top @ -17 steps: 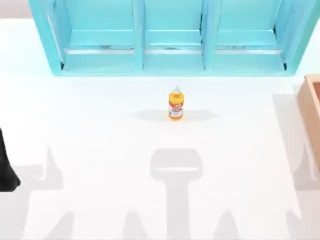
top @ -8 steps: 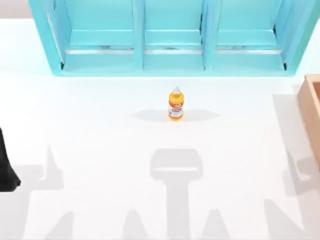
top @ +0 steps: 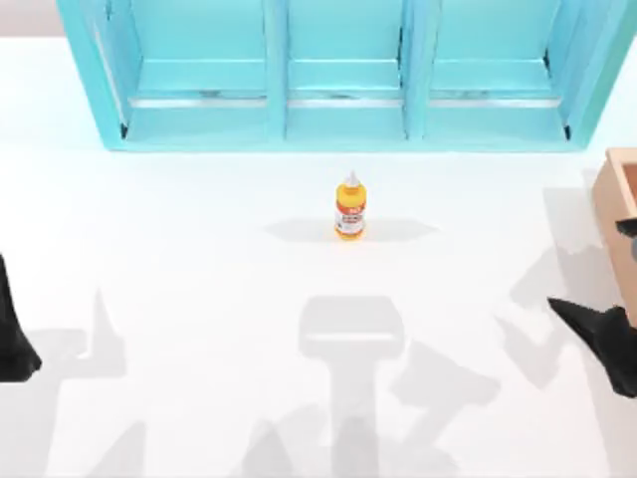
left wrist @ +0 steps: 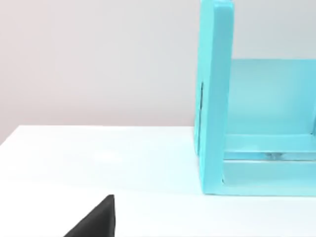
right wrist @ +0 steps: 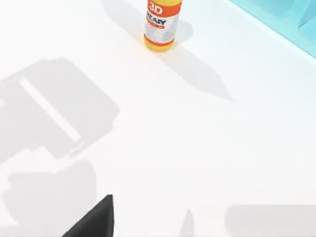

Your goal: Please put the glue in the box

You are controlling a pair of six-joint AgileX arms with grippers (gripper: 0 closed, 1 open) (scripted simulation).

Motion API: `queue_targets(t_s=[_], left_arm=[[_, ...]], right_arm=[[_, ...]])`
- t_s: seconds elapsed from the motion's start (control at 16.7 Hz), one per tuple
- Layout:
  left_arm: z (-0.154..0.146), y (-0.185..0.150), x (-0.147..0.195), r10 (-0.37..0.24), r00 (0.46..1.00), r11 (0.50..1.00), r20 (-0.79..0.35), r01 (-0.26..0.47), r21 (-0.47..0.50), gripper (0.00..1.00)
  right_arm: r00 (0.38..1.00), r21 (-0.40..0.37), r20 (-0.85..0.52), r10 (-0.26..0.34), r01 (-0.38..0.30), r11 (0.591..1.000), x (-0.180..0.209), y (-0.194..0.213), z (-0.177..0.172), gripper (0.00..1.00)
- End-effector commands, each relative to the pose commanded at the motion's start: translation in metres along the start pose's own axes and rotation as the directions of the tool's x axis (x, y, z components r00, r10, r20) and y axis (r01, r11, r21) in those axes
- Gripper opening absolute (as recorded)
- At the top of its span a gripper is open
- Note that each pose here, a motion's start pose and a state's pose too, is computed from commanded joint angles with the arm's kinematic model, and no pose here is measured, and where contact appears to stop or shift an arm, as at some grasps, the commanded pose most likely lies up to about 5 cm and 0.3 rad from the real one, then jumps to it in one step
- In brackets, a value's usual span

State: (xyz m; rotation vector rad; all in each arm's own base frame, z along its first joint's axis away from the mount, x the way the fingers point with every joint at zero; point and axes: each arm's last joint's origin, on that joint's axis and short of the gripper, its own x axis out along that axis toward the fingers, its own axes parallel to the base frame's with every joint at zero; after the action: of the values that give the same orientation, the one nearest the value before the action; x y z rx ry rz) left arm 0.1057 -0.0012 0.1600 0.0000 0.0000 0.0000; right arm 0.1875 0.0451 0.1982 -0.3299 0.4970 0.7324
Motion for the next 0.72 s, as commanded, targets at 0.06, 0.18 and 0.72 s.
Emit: queue_targets(t_s=[0.06,0.18,0.72], left_arm=[[0.000,0.000,0.000,0.000,1.000,1.000,0.000,0.000,0.000,1.00],[0.000,0.000,0.000,0.000,1.000,1.000,0.000,0.000,0.000,1.00],[0.000,0.000,0.000,0.000,1.000,1.000,0.000,0.000,0.000,1.00]], right_arm=[[0.997,-0.027,-0.023,0.071,-0.072,0.997,0.012,-0.005,0.007,1.00],[0.977,-0.074,-0.055,0.207,-0.211,0.975,0.039,-0.015,0.019,1.00],[0.801,-0.212,-0.009,0.599,-0.587,0.781,0.174,-0.067,0.027,1.00]])
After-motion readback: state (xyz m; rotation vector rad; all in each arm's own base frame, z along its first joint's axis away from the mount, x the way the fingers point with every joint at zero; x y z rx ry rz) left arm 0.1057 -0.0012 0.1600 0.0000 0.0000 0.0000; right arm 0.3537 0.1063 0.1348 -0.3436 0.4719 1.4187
